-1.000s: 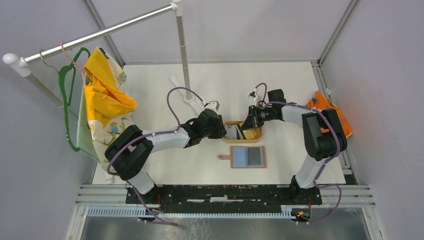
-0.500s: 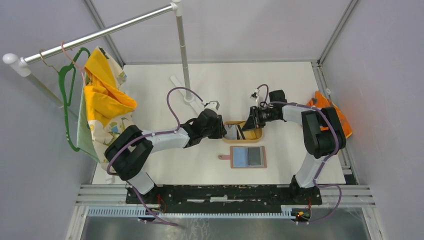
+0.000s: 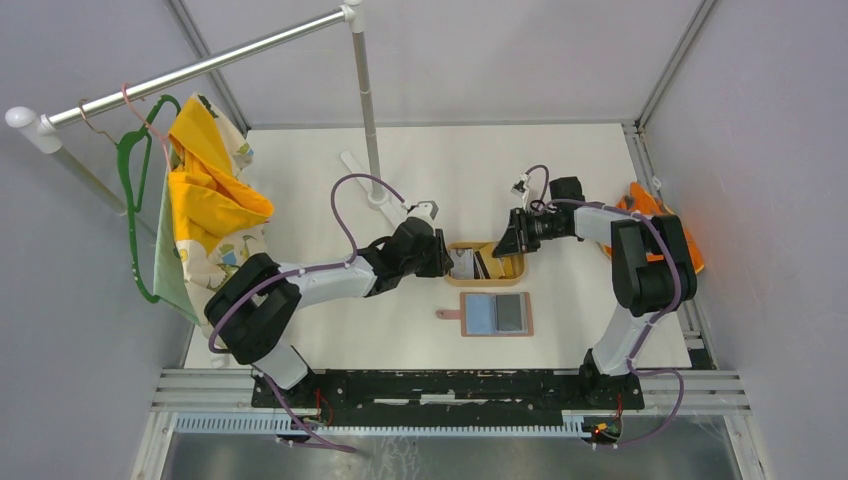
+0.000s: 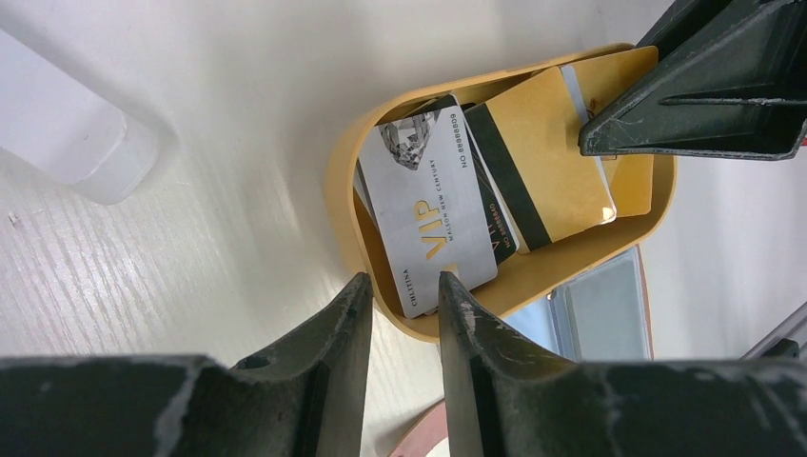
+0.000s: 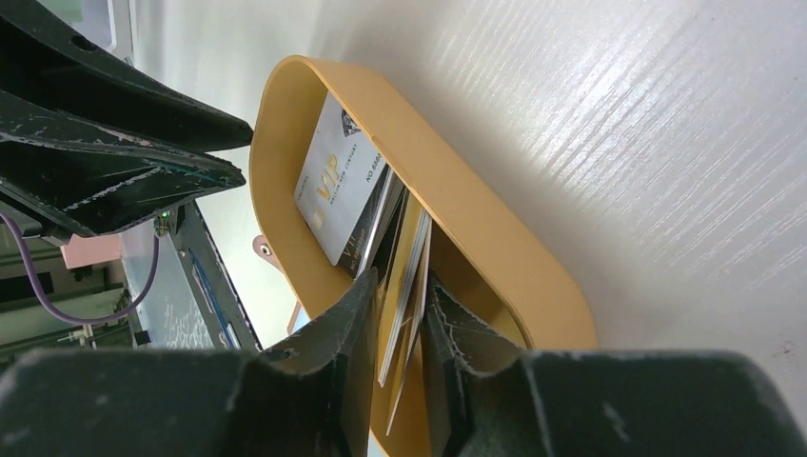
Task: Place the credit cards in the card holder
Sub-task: Pick up the credit card from the storage box.
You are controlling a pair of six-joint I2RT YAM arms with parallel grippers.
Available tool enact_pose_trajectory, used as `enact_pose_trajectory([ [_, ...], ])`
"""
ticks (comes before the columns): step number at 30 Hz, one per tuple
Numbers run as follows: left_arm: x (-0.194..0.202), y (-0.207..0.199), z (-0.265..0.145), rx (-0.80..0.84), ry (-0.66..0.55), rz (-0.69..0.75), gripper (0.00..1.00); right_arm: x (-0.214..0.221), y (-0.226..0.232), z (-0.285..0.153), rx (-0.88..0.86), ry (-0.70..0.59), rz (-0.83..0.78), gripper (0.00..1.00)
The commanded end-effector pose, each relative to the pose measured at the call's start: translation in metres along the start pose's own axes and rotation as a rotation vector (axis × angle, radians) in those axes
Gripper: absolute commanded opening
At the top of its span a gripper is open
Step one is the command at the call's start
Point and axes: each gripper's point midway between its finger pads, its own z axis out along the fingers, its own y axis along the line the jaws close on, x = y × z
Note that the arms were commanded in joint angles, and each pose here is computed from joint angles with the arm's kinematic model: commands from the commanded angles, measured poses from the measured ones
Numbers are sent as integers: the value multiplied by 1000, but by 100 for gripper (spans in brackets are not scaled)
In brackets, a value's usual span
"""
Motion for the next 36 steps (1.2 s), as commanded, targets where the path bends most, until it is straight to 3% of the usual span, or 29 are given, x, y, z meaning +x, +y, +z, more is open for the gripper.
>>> enact_pose_trajectory([
  [1,-20,-19,-10,70,-66,16,38,-23,13,-13,-20,-57,-75,28],
  [8,-21,-21,-11,73,-68,18,38,-27,9,-21,-4,-80,-66,26],
  [10,-22,-20,-12,72,-70,16,38,-28,7,-23,4,-85,-66,23],
  [15,-26,-26,-17,102,-83,21,38,-30,2,-27,40,-97,-65,4],
  [22,-38,-50,-44,258,-164,29,38,-50,5,-54,141,-169,-185,0],
  [25,-43,-65,-60,362,-212,33,46,-56,19,-67,131,-217,-268,0],
  [30,-46,-96,-92,598,-288,59,71,-52,61,-74,-20,-288,-389,0],
  [36,-40,-115,-110,773,-319,100,79,-35,114,-80,-263,-394,-438,0],
])
